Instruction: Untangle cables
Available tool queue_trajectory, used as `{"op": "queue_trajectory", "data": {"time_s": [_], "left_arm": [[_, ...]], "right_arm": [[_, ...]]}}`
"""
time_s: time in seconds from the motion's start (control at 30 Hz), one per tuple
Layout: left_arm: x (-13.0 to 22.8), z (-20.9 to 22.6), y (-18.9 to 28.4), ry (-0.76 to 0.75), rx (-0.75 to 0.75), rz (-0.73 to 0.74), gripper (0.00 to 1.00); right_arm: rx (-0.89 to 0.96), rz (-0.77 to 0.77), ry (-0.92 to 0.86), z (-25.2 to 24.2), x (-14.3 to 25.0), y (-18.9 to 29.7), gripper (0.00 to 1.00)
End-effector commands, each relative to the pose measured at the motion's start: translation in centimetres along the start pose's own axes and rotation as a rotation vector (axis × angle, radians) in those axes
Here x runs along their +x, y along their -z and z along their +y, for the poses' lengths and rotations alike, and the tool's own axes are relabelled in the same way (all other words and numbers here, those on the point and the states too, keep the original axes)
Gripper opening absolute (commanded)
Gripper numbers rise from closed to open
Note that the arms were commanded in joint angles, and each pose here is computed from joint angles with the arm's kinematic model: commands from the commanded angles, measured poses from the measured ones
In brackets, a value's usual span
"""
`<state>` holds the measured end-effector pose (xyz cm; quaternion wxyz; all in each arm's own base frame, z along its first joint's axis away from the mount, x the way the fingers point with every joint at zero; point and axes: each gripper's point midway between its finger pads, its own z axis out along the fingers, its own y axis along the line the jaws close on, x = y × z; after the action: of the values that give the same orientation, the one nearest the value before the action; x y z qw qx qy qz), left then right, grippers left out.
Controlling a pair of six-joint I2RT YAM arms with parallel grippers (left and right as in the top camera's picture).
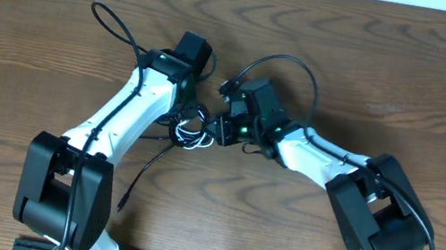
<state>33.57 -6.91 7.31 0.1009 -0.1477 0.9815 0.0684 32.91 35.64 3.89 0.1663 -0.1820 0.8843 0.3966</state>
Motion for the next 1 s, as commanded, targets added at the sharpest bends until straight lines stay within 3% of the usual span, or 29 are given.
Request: {"op": "queue_trajectory", "data": {"time_s": [0.0,0.13,0.33,0.7,0.83,0.97], "left_arm": [[-0.1,0.3,-0.3,0.002,-0.022,-0.003,0.50],[-0.2,-0.6,-1.3,-0.045,0.004,0.006,0.44],[1.1,-2.7,-4.5,-0.151,0.067,0.102,0.44],[1.1,-1.2,-7.0,-0.123,0.049,0.168,0.28],[0.9,-1.0,-7.1,-0.107,0.143,0.211,0.20],[0.4,-1.5,-6.9,-0.080,0.276,0.242,0.19]], "right_arm": [[-0.062,-0.019,-0.012,0.5,-1.6,1.3,0.23],[-0.038,-0.006,-0.051,-0.9,-1.5,1.9,0.28],[0.074,0.021,-0.119,-3.6,-0.5,2.4,0.29],[0.164,0.056,-0.096,-3.5,1.3,1.3,0.27],[0.240,0.037,-0.067,-3.8,1.4,0.9,0.26],[0.249,0.039,-0.040,-3.1,1.8,0.4,0.27]]}}
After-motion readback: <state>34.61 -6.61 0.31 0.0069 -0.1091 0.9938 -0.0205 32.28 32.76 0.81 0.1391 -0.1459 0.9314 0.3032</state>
